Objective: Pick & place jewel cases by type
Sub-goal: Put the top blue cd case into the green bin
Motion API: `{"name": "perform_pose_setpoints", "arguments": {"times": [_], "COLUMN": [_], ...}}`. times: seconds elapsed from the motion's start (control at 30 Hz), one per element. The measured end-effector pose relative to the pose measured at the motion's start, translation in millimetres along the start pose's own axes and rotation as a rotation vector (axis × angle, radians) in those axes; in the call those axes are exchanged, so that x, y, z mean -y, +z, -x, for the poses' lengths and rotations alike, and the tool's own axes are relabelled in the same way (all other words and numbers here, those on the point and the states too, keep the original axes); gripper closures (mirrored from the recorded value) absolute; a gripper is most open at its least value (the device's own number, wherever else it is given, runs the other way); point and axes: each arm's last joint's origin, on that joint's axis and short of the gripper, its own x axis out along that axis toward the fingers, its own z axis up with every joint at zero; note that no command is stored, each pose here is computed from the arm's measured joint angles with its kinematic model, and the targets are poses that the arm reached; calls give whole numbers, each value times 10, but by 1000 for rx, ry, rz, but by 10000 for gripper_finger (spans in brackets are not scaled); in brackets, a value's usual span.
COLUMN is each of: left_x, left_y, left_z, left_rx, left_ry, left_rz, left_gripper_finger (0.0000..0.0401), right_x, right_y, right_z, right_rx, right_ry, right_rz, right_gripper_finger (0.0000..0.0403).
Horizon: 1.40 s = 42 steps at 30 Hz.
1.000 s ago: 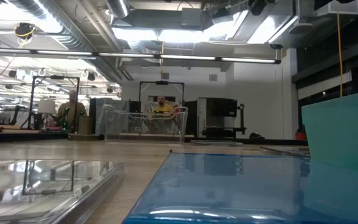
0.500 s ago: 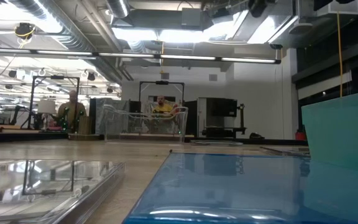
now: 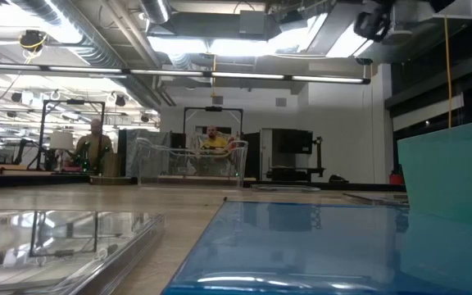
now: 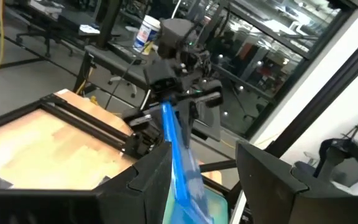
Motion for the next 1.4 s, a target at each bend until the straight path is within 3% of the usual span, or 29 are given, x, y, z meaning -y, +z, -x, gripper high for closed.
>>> {"name": "perform_pose_setpoints", "arguments": {"times": [0.37,0.63,0.9,1.4], "left_x": [-16,-29,-29,-29], "left_y": [-46,-39,-40,-41], "left_z": [-3,-5,-6,-7], "left_rx": [-35,-29,-30,-29], "left_ry": [25,36,36,38], "left_rz": [-17,-29,-35,-19], "left_gripper_finger": [232,232,232,232], "right_x": [-370,-441,-387,-89], "right_y": [-166,-322,-409,-612], "right_z": [324,318,34,-763], "right_rx": [-364,-560,-761,-1083], "right_ry": [-141,-177,-179,-93], "right_rz": [-120,-220,-223,-58], "right_gripper_finger": [358,358,357,357]}}
